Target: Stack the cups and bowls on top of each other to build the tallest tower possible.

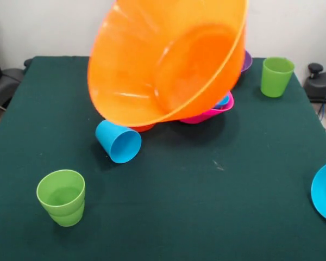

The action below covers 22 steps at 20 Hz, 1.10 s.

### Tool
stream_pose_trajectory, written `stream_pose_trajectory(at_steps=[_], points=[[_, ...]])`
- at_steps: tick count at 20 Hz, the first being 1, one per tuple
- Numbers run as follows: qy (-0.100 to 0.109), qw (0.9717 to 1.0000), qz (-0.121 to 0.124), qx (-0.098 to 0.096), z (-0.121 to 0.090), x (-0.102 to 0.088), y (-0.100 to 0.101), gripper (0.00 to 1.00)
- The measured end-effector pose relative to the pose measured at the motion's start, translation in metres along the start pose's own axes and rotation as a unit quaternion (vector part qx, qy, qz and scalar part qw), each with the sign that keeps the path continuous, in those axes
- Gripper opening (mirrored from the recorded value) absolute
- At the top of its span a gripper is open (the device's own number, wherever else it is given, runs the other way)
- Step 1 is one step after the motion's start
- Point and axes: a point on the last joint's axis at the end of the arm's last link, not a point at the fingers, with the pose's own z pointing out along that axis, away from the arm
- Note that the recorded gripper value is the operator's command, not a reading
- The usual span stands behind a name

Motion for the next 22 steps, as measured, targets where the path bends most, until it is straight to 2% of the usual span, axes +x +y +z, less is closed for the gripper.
stream_pose_trajectory(at_steps=[3, 5, 7, 9, 12, 15, 22], points=[[-0.035, 0.9992, -0.008, 0.015, 0.009, -0.003, 0.007, 0.0], [-0.066, 0.9973, -0.016, 0.029, 0.018, -0.005, 0.016, 0.0], [-0.086, 0.995, -0.029, 0.042, 0.026, -0.007, 0.028, 0.0], [-0.097, 0.9932, -0.042, 0.049, 0.033, -0.008, 0.04, 0.0], [-0.098, 0.9924, -0.061, 0.042, 0.042, -0.011, 0.063, 0.0], [-0.094, 0.9925, -0.07, 0.035, 0.044, -0.012, 0.074, 0.0], [-0.077, 0.9935, -0.08, 0.025, 0.046, -0.009, 0.089, 0.0]])
